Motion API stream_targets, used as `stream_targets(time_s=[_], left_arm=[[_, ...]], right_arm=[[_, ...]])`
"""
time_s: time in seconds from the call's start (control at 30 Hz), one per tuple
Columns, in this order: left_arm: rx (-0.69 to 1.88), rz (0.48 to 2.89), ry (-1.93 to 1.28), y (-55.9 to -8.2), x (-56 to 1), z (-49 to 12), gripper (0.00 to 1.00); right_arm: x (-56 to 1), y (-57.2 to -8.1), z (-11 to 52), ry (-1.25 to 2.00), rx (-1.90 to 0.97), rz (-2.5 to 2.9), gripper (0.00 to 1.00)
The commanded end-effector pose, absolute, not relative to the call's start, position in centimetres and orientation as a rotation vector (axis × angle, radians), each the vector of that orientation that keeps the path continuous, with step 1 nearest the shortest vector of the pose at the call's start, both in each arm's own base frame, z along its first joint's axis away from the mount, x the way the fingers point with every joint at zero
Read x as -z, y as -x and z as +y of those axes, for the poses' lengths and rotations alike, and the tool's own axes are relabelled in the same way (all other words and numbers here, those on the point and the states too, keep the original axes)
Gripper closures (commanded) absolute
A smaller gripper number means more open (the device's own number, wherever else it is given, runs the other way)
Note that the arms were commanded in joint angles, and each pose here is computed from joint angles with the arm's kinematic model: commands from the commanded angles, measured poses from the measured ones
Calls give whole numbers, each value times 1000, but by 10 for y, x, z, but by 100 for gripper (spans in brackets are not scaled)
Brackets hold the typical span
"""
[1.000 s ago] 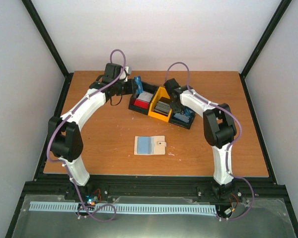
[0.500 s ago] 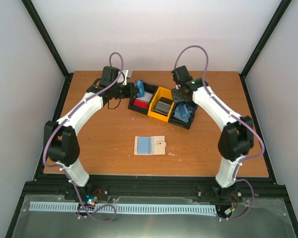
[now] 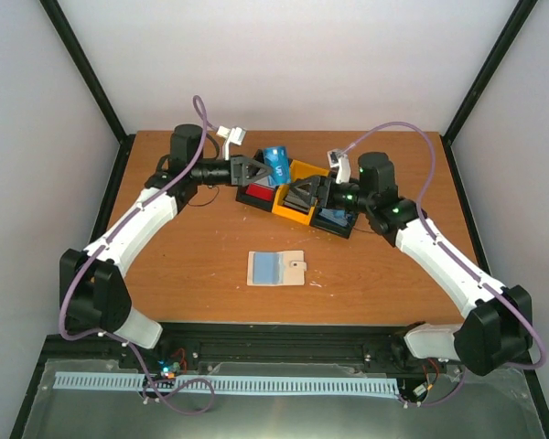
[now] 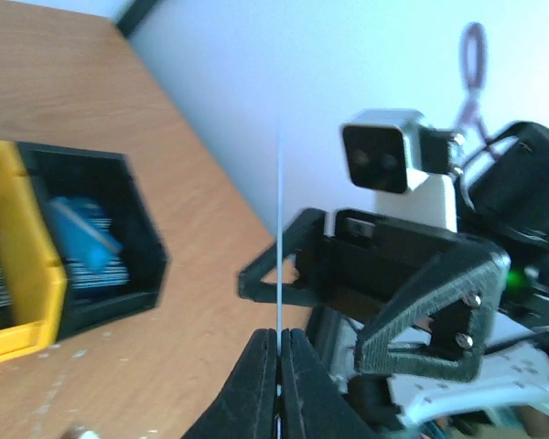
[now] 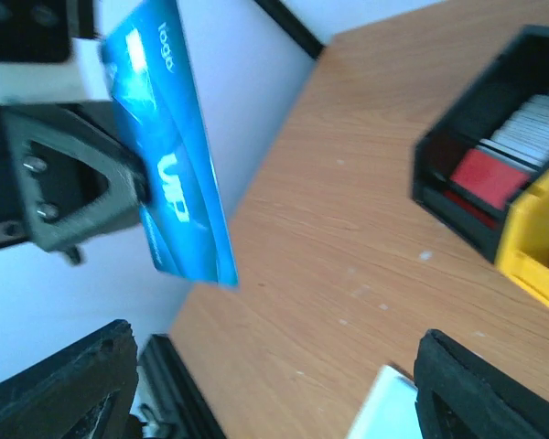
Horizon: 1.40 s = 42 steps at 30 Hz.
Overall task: Put the credit cards into the card holder
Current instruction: Insert the credit card into the card holder.
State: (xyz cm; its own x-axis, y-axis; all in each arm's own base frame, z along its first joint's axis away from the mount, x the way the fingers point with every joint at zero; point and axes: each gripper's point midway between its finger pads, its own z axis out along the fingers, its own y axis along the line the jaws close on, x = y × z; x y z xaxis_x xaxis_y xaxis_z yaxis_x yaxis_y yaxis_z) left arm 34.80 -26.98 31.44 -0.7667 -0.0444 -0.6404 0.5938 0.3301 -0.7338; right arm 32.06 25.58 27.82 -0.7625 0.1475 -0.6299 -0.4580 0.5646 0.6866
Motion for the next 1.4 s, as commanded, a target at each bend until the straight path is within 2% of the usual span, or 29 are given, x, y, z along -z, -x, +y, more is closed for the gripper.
stream_targets(time_s=[0.0, 0.07, 0.17, 0.33, 0.5, 0.63, 0.67, 0.7, 0.87, 0.97, 1.0, 1.2, 1.27, 1.37], left_arm=[[1758, 1885, -680, -307, -352, -283, 99], [1763, 1881, -690, -302, -353, -282, 99], [1787, 1871, -728, -294, -353, -282, 99], [1838, 1863, -751, -283, -354, -286, 99], [1849, 1864, -743, -278, -351, -288, 99], [1832, 1881, -707, -281, -349, -288, 98], [1818, 1891, -689, -283, -348, -288, 95], [1801, 1908, -664, -286, -345, -287, 87], [1576, 2120, -389, -310, -297, -274, 34], [1379, 2274, -201, -316, -252, -254, 7], [1316, 2317, -140, -316, -239, -246, 2], [996, 2580, 100, -297, -152, -213, 0], [913, 2674, 141, -290, -123, -212, 7], [789, 2797, 182, -282, -87, -209, 22]], right_arm=[[-328, -304, 273, 310, -1441, 1970, 18], [-338, -304, 276, 337, -1462, 1932, 19], [-354, -300, 282, 386, -1515, 1885, 26], [-359, -292, 288, 418, -1623, 1869, 56], [-351, -291, 288, 423, -1623, 1894, 74], [-349, -292, 289, 426, -1634, 1901, 96], [-346, -293, 289, 419, -1629, 1910, 97], [-343, -294, 287, 412, -1617, 1920, 97], [-301, -304, 274, 346, -1504, 2053, 97], [-268, -303, 267, 324, -1417, 2161, 97], [-256, -302, 264, 313, -1394, 2196, 97], [-177, -284, 253, 226, -1272, 2398, 97], [-147, -274, 254, 191, -1230, 2466, 97], [-118, -264, 263, 149, -1243, 2522, 97]])
